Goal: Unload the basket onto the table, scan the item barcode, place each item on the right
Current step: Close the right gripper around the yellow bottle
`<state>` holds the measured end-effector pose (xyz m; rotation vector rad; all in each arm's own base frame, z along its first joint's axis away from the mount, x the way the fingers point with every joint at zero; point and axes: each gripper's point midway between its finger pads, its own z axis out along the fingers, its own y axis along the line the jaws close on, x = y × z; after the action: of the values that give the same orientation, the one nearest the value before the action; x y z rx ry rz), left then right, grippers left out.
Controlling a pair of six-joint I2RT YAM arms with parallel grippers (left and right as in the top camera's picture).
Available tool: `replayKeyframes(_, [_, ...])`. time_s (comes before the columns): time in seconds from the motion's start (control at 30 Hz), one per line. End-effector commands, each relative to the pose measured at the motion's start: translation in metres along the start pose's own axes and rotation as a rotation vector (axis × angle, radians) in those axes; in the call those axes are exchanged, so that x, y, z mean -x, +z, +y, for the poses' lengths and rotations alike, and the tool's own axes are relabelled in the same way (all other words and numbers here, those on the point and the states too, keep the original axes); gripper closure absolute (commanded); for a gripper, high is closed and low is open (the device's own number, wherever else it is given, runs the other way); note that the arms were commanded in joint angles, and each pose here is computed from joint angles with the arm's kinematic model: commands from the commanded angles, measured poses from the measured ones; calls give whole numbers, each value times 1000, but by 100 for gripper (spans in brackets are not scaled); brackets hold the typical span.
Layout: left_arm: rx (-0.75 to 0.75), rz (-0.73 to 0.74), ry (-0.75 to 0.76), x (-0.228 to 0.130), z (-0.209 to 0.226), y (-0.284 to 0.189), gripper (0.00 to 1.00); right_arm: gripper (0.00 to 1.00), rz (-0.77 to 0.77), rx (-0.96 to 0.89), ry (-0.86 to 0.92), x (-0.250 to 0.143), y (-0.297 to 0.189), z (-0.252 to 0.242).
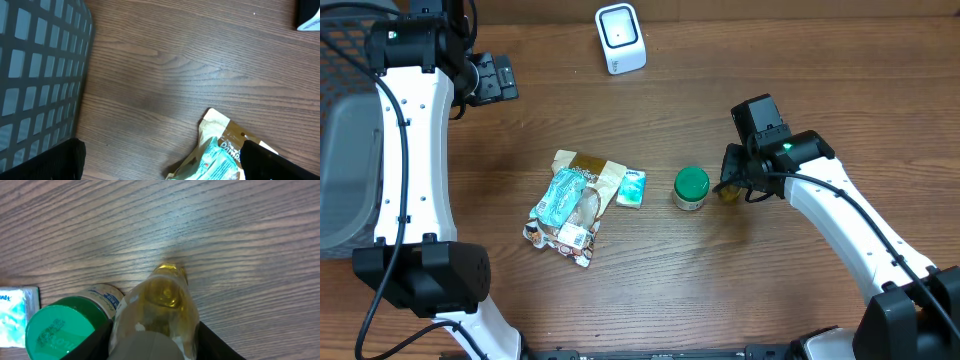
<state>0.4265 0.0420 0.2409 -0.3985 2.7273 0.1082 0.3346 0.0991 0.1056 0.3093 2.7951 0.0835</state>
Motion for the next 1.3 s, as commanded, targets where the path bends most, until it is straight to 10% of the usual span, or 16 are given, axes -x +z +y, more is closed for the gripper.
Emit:
replayKeyframes(0.0, [-3,-30,-17,4,2,-10,0,57,-9,-6,-30,1,0,0])
replayKeyframes(0.3, [-3,-30,-16,4,2,-10,0,71,-8,-6,-236,0,0,0])
replayKeyframes(0.53, [-3,-30,-17,4,2,-10,0,0,-11,-4,-231,1,0,0])
replayKeyframes(0.8, [-3,-30,-16,4,2,-10,1,0,-18,7,-230,3,0,3])
replayKeyframes(1.27, [-3,-30,-16,4,2,-10,0,30,-19,-1,-182,5,0,-1])
